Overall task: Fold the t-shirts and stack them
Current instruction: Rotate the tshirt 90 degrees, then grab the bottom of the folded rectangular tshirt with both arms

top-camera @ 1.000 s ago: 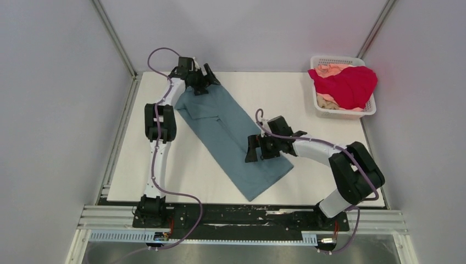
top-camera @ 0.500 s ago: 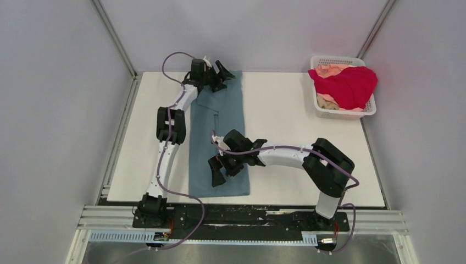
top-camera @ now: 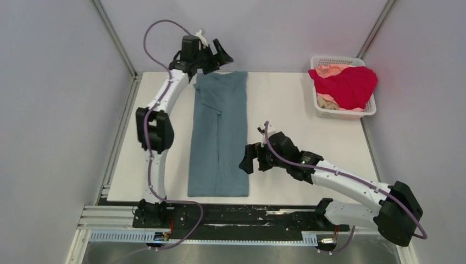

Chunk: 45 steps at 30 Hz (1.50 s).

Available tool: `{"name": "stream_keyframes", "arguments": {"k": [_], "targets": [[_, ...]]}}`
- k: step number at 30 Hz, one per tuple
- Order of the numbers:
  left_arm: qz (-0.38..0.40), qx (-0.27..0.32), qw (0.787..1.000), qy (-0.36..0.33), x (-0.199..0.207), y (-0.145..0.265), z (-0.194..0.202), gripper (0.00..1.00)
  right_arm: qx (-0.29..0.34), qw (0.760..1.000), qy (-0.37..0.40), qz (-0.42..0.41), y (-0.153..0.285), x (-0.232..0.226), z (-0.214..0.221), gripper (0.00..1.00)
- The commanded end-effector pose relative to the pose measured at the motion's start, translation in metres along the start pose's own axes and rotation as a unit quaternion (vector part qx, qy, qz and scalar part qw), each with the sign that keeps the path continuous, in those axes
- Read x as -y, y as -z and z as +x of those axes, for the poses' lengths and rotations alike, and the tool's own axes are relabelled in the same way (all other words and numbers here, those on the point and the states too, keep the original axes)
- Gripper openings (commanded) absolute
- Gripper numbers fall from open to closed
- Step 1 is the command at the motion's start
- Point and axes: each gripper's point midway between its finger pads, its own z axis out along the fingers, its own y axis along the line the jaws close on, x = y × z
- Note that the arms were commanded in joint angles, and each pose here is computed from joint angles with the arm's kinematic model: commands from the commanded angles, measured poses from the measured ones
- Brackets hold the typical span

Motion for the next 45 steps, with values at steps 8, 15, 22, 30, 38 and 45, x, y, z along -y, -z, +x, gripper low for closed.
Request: {"name": "stream_keyframes", "arguments": {"k": [8,15,22,30,38,45], "targets": [[-0.160,0.080,0.983,-0.032,0.011,0.264,0.143,1.00,-0.119,0.986,0.091,-0.077,-0.001,-0.025,0.090,1.00],[-0.263,-0.039,0.964,0.028,-0.070,0.329,0.296,1.00,-0.160,0.981,0.108,-0.017,-0.022,-0.009,0.121,0.96],[-0.304,-0.126,0.940,0.093,-0.113,0.359,0.377,0.99,-0.189,0.976,0.107,0.000,-0.034,-0.007,0.138,0.87],[-0.289,-0.201,0.927,0.126,-0.118,0.364,0.421,0.67,-0.212,0.970,0.115,0.013,-0.035,-0.004,0.153,0.75],[-0.294,-0.188,0.930,0.115,-0.122,0.364,0.417,0.21,-0.219,0.969,0.109,0.042,-0.028,0.008,0.161,0.58],[-0.243,-0.173,0.949,0.101,-0.102,0.347,0.403,0.00,-0.205,0.970,0.116,0.067,-0.034,0.014,0.154,0.16]]}}
